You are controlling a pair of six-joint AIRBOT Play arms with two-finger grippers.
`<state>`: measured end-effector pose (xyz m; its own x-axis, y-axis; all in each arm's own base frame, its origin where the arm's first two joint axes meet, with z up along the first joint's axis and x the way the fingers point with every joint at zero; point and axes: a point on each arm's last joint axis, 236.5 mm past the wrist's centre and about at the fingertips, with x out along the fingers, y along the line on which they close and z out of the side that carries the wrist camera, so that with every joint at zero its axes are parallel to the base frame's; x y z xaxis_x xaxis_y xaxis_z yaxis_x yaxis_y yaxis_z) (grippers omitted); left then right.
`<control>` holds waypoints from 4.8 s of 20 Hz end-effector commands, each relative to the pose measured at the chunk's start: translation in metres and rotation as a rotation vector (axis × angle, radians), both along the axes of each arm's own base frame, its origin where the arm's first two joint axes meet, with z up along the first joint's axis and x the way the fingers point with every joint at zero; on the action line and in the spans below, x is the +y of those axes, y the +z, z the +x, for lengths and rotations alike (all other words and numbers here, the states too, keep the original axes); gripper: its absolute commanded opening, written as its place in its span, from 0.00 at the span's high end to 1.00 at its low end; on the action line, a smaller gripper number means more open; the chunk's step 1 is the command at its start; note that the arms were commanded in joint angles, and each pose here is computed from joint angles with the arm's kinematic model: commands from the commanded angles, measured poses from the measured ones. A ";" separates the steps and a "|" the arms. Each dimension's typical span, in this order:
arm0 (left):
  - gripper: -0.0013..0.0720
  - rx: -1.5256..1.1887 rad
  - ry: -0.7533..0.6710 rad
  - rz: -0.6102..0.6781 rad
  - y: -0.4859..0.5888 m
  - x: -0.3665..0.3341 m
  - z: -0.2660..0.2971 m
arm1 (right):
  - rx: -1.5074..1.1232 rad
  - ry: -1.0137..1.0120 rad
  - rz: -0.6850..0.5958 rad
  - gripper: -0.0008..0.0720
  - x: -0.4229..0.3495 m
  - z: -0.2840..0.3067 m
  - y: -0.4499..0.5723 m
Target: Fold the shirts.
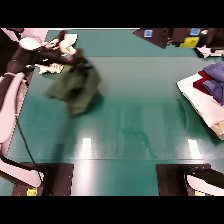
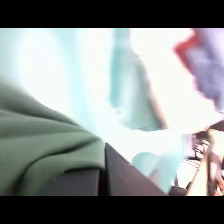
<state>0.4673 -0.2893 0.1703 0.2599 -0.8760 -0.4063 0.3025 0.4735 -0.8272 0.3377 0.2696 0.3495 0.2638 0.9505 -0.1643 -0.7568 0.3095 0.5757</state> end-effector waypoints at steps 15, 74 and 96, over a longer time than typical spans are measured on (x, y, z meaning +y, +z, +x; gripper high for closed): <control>0.95 0.206 -0.150 1.151 -0.118 0.154 -0.067 | 0.497 -0.560 -0.203 0.94 -0.171 -0.017 -0.204; 0.24 0.095 0.171 0.775 -0.095 0.137 0.033 | 0.570 -0.871 -0.382 0.96 -0.226 -0.113 -0.299; 0.35 0.056 -0.248 0.125 -0.142 -0.070 0.010 | 0.735 -0.820 -0.680 0.96 -0.260 -0.096 -0.342</control>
